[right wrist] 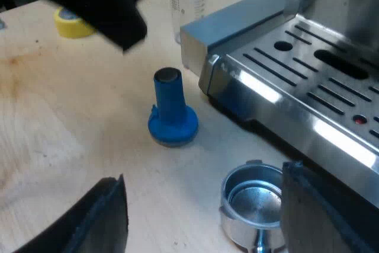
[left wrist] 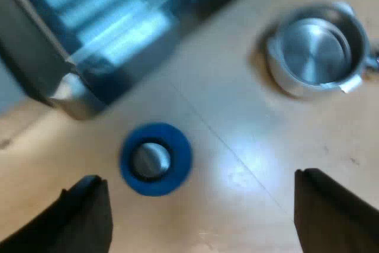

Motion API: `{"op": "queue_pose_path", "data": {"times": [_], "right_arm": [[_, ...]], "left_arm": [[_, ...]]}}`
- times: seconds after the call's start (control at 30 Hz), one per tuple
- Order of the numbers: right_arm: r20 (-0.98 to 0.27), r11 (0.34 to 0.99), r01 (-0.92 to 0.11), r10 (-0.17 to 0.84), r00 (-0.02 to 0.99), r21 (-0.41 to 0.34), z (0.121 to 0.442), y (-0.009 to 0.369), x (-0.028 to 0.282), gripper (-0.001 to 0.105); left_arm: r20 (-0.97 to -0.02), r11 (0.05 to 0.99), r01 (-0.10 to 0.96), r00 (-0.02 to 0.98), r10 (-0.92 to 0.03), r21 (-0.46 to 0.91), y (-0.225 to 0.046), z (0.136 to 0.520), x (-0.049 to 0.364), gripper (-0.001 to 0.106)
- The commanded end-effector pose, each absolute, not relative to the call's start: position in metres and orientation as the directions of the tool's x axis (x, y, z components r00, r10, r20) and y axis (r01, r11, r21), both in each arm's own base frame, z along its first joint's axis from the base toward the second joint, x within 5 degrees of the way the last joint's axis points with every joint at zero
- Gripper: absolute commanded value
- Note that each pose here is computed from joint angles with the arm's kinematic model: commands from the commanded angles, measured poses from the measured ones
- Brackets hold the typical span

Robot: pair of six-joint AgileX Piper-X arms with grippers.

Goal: Grind coffee beans and then tamp

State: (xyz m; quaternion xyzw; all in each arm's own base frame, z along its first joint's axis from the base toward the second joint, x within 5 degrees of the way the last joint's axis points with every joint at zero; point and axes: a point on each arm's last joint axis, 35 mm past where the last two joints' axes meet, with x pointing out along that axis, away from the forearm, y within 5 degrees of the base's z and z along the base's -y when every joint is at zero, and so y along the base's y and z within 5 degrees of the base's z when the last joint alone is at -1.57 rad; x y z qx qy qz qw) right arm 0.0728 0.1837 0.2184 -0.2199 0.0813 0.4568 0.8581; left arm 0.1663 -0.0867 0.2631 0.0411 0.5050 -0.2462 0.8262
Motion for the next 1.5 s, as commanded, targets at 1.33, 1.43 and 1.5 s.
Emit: {"op": "queue_pose_path", "data": {"times": [1.33,1.43,1.5], "right_arm": [[-0.324,0.49,-0.815,0.752,0.574,-0.308,0.221,0.184,0.073,0.057],[-0.324,0.49,-0.815,0.752,0.574,-0.308,0.221,0.184,0.073,0.057],[-0.324,0.49,-0.815,0.752,0.574,-0.308,0.221,0.184,0.073,0.057]], "left_arm": [[-0.946,0.911,0.407,0.265,-0.188,-0.067,-0.114,0.198,0.209,0.067],[-0.95,0.913,0.403,0.253,-0.181,-0.066,-0.114,0.194,0.211,0.067],[-0.955,0.913,0.402,0.24,-0.174,-0.065,-0.115,0.191,0.212,0.067]]}}
